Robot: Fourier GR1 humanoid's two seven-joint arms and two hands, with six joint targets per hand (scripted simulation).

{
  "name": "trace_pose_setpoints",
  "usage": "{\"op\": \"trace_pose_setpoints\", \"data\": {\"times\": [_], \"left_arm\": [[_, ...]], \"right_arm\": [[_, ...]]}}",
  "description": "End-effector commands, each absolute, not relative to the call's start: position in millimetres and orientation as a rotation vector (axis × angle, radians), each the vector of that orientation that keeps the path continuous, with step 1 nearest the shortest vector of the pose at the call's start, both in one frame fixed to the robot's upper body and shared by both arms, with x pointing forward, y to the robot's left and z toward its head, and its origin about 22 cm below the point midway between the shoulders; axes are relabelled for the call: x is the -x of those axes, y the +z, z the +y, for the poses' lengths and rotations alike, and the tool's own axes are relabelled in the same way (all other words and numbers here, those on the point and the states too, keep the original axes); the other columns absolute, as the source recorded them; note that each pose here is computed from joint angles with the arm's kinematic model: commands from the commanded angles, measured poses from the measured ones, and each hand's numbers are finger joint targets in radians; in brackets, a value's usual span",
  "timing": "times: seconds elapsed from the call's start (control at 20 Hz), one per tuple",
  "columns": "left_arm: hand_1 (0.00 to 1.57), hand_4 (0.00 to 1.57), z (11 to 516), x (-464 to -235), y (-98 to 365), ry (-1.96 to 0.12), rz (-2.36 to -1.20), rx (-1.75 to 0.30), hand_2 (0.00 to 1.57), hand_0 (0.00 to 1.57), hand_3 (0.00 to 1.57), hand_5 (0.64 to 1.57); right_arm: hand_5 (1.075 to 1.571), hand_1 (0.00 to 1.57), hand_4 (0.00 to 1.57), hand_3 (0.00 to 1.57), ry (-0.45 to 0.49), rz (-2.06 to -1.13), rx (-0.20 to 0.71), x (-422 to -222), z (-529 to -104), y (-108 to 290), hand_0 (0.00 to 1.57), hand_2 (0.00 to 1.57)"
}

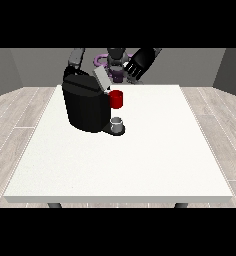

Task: Insert the coffee pod into the coffee machine and close the lid

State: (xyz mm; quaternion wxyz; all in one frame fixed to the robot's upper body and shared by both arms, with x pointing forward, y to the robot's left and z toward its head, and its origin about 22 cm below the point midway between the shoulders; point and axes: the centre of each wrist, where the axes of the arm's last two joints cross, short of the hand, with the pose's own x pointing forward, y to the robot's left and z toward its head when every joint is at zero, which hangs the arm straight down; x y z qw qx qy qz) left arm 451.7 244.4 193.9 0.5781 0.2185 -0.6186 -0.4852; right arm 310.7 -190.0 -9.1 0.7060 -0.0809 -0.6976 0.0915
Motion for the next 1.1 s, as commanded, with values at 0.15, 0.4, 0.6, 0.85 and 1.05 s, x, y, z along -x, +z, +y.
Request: {"op": "trace_pose_setpoints", "data": {"times": [0.15,0.4,0.6,0.85,1.05], "left_arm": [[1.20,0.49,263.8,-455.8,242.7,-1.089,-1.485,-0.608,1.27,1.20,1.26,1.571],[1.24,0.48,256.9,-457.4,260.7,-1.083,-1.518,-0.608,1.29,1.24,1.25,1.571],[1.22,0.49,242.4,-457.8,281.4,-1.083,-1.573,-0.629,1.29,1.22,1.24,1.571],[1.17,0.46,246.7,-457.4,283.0,-1.122,-1.566,-0.635,1.24,1.17,1.22,1.571],[1.26,0.43,243.4,-460.7,264.3,-1.123,-1.530,-0.593,1.29,1.26,1.23,1.571]], "right_arm": [[1.571,0.00,0.00,0.00,0.202,-1.654,0.164,-325.1,-179.5,34.9,0.00,0.00],[1.571,0.00,0.04,0.00,0.180,-1.664,0.202,-328.0,-197.8,34.9,0.00,0.00],[1.571,0.00,0.18,0.00,0.145,-1.728,0.235,-337.6,-196.9,41.6,0.00,0.00],[1.571,0.00,0.00,0.00,0.123,-1.713,0.261,-336.3,-207.2,34.3,0.00,0.00],[1.571,0.00,0.10,0.00,0.119,-1.706,0.254,-348.5,-221.8,58.0,0.00,0.00]]}}
